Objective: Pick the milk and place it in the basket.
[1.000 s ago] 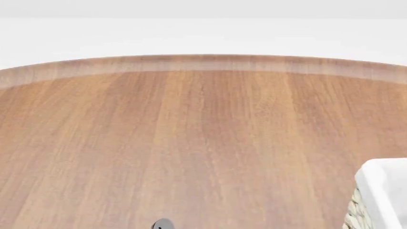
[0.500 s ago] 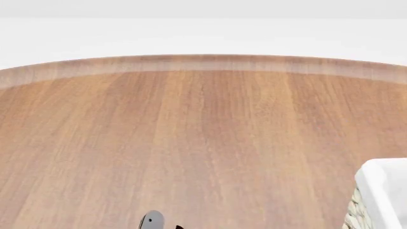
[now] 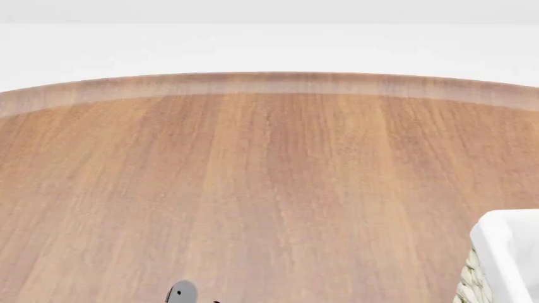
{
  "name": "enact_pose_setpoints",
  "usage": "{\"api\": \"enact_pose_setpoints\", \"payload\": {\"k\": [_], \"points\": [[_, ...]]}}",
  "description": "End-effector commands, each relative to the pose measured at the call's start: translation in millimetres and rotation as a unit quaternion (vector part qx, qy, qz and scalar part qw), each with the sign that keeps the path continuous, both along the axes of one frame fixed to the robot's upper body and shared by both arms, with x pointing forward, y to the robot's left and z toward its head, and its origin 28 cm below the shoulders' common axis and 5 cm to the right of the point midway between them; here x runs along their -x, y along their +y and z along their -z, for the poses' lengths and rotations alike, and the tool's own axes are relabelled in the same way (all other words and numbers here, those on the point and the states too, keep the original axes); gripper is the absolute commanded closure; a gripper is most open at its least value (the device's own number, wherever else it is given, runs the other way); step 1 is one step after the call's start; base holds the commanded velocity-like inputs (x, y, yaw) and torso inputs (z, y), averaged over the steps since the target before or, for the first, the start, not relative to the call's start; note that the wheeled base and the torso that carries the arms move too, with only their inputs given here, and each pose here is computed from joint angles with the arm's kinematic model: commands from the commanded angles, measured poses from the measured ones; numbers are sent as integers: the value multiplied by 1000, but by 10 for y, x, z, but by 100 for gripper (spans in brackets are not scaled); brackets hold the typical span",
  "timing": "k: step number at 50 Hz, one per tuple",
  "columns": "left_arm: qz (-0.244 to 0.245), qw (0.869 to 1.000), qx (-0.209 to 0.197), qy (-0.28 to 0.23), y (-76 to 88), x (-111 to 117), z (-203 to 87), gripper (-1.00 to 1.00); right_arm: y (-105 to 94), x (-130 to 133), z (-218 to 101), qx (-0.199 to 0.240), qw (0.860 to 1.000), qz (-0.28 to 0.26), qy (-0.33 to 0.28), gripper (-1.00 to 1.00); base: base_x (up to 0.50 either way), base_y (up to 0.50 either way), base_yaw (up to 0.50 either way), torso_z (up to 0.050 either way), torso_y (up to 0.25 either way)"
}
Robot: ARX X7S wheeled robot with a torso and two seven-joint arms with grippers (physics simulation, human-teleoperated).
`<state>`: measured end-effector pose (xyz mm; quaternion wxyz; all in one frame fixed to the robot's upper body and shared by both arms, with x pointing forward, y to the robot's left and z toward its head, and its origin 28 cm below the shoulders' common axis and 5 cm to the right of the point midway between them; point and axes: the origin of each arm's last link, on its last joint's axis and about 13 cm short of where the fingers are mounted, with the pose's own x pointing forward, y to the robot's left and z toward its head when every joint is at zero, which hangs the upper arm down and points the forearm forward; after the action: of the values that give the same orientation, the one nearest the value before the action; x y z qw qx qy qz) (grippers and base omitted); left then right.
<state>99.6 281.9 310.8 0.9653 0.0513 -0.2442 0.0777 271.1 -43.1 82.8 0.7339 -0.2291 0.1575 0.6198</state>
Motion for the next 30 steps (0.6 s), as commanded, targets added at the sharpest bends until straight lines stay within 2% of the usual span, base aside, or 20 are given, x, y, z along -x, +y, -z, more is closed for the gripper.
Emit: {"api": "enact_pose_setpoints", "payload": {"k": [1,9,10,11,15,30], "points": [[6,1000,9,-10,11,10,4,-100,99,-33,30,-6,1000,-22,10,-100,0,0,0,0,0],[6,1000,9,-11,8,19,13,-100,106,-91,76,-6,1000,-20,19,-100,0,0,0,0,0],[18,1000,8,3,57,-155,137,-100,105,-95,77,-7,1000,-20,21,-100,0,0,0,0,0],[6,1000,5,-16,98,-212,69,-100,105,-98,79,-7,1000,-20,21,-100,0,0,0,0,0],[7,1000,2,-17,25,-123,-92,-100,106,-114,104,-7,999,-19,26,-100,0,0,0,0,0],[6,1000,10,-9,55,-167,-65,-100,149,-204,143,0,999,-24,29,-100,0,0,0,0,0]]}}
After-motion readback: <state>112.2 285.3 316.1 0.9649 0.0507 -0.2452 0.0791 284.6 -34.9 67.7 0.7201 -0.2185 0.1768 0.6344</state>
